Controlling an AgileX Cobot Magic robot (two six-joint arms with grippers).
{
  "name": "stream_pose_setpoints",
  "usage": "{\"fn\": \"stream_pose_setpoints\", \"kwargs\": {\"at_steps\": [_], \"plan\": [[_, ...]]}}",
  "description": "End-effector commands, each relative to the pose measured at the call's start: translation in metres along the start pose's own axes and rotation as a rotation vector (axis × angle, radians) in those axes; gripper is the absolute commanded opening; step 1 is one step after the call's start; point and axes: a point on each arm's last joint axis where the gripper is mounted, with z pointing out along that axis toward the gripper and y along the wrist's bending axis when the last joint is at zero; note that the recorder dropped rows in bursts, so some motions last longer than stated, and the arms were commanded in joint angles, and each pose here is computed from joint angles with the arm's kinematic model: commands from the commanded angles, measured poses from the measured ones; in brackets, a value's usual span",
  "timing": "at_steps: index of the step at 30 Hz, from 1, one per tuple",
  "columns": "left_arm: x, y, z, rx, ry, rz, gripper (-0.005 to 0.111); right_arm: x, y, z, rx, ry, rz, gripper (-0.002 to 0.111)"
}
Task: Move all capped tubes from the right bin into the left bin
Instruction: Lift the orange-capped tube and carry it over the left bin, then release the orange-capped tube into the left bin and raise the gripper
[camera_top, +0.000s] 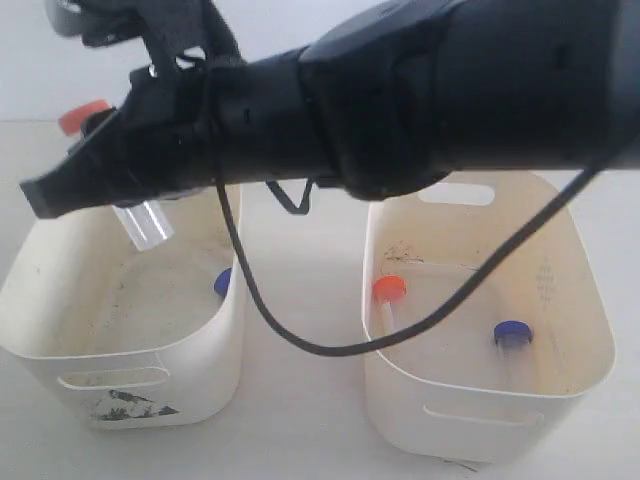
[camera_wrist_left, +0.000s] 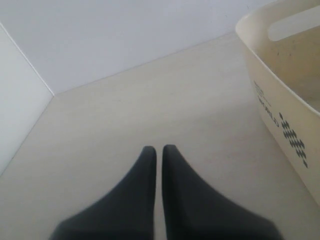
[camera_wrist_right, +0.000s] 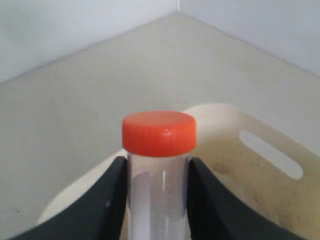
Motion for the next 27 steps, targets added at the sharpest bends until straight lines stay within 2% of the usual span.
{"fn": "stream_pose_setpoints", "kwargs": {"at_steps": [1, 2, 4, 5, 6, 7, 10, 13, 19, 22, 25, 27], "plan": [[-0.001, 0.0, 0.0, -0.001, -0.005, -0.011, 0.004, 0.015, -0.004, 0.018, 0.014, 0.049, -0.036, 0.005], [-0.001, 0.0, 0.0, -0.001, -0.005, -0.011, 0.004, 0.016, -0.004, 0.019, 0.012, 0.051, -0.047, 0.011], [-0.001, 0.0, 0.0, -0.001, -0.005, -0.011, 0.004, 0.013, -0.003, 0.017, 0.016, 0.042, -0.048, 0.053], [-0.001, 0.0, 0.0, -0.001, -0.005, -0.011, 0.004, 0.013, -0.004, 0.017, 0.027, 0.04, -0.041, 0.07], [-0.001, 0.0, 0.0, -0.001, -0.005, -0.011, 0.004, 0.013, -0.005, 0.017, 0.029, 0.04, -0.03, 0.072], [-0.001, 0.0, 0.0, -0.001, -0.005, -0.011, 0.004, 0.013, -0.005, 0.017, 0.029, 0.039, -0.009, 0.063], [-0.001, 0.0, 0.0, -0.001, -0.005, -0.011, 0.004, 0.008, -0.001, 0.012, -0.004, 0.028, 0.037, 0.001], [-0.001, 0.0, 0.0, -0.001, -0.005, -0.011, 0.004, -0.004, 0.0, -0.001, 0.013, -0.014, 0.032, -0.001], [-0.001, 0.0, 0.0, -0.001, -0.005, -0.011, 0.004, -0.021, -0.013, -0.054, 0.214, -0.132, 0.109, -0.001], [-0.001, 0.0, 0.0, -0.001, -0.005, -0.011, 0.004, -0.005, -0.024, -0.086, 0.355, -0.132, 0.22, -0.001], [-0.001, 0.0, 0.0, -0.001, -0.005, -0.011, 0.004, 0.013, -0.037, -0.124, 0.527, -0.109, 0.163, -0.001], [-0.001, 0.0, 0.0, -0.001, -0.005, -0.011, 0.004, 0.025, -0.043, -0.145, 0.608, -0.12, 0.197, -0.001]]}}
